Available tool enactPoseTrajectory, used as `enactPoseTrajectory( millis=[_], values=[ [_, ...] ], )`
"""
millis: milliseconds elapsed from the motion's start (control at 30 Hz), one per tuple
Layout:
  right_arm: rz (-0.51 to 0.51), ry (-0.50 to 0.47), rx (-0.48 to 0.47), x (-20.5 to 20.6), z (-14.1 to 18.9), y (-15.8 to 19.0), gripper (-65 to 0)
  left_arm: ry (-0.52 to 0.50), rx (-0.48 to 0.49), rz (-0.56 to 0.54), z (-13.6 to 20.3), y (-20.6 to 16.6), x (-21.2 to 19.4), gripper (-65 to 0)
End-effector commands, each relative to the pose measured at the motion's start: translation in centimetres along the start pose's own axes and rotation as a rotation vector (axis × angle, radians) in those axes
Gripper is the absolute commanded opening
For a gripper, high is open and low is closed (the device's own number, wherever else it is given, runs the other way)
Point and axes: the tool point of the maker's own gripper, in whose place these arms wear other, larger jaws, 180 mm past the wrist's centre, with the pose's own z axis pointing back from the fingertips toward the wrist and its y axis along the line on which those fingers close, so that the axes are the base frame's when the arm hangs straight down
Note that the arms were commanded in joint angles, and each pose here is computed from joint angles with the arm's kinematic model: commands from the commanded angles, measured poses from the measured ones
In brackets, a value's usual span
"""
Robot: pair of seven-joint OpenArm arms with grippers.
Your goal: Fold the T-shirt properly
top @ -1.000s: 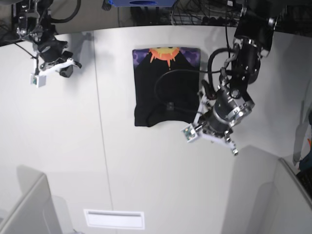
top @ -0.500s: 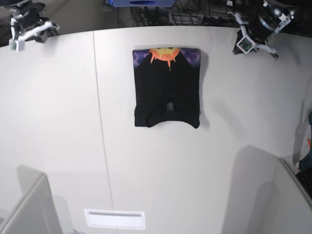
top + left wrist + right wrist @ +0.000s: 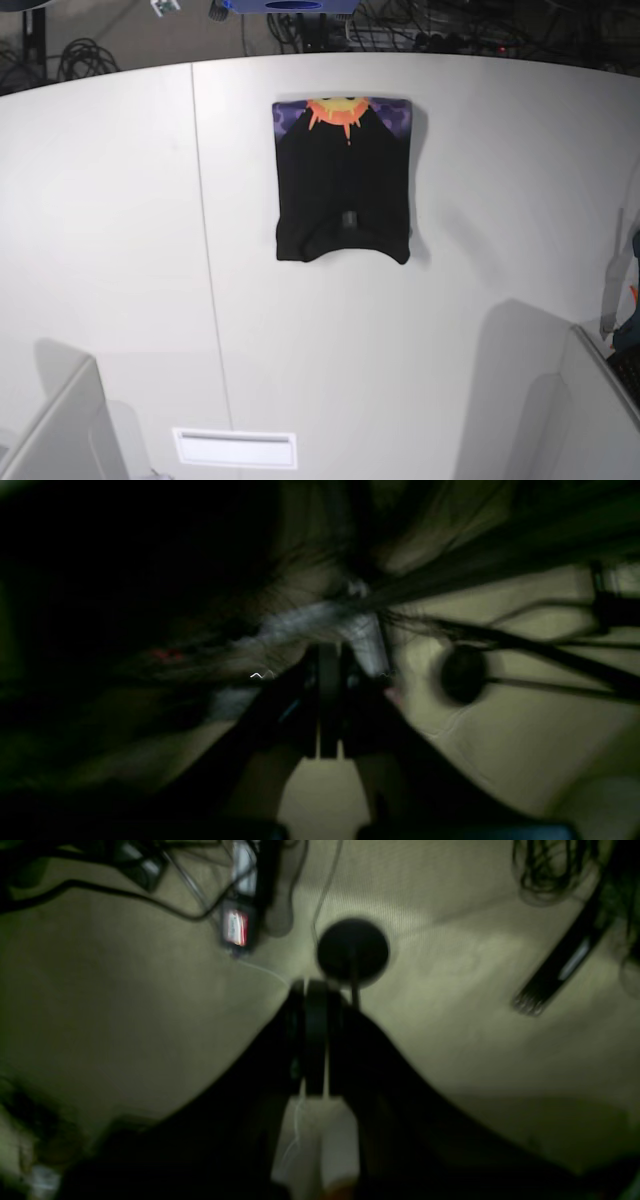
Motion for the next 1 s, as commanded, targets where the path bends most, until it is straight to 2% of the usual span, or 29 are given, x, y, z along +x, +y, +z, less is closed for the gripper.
enactPoseTrajectory(
  millis=[0, 133, 233, 333, 433, 500, 600, 767, 900, 967],
  values=[
    [0.011, 0.049, 0.023, -1.6, -0.8, 1.0, -65.0, 0.036, -0.012, 0.023, -0.1, -0.1, -2.0, -65.0],
    [0.006, 0.067, 0.083, -3.0, -5.4, 3.0, -65.0, 0.15, -0.102, 0.145, -4.6, -2.5, -8.1, -65.0],
    [-0.061, 0.093, 0.109, -4.2, -8.5, 4.4, -65.0, 0.248, -0.07, 0.156, -7.0, -0.7, -10.9, -65.0],
    [-0.135, 0.147, 0.123, -6.1, -11.6, 5.4, -65.0, 0.427, -0.08, 0.091, -8.4, 0.2, -13.7, -65.0],
    [-0.208, 0.106, 0.118, -6.3, -13.2, 5.9, -65.0, 0.549, -0.076, -0.04, -8.9, 1.4, -14.6, -65.0],
    [-0.236, 0.019, 0.112, -5.0, -13.5, 6.3, -65.0, 0.536, -0.059, -0.131, -9.8, 2.3, -13.6, -65.0],
    [-0.24, -0.055, 0.108, -3.0, -13.8, 6.2, -65.0, 0.489, -0.031, -0.181, -11.1, 2.9, -12.1, -65.0],
    [-0.227, -0.077, 0.11, -1.0, -14.1, 5.8, -65.0, 0.469, -0.033, -0.182, -11.7, 2.7, -11.5, -65.0],
    [-0.218, -0.087, 0.095, -0.7, -14.1, 4.7, -65.0, 0.454, -0.059, -0.162, -12.6, 0.5, -11.4, -65.0],
    [-0.215, -0.088, 0.092, -0.7, -14.0, 4.5, -65.0, 0.42, -0.034, -0.081, -13.1, -0.4, -11.1, -65.0]
  ],
)
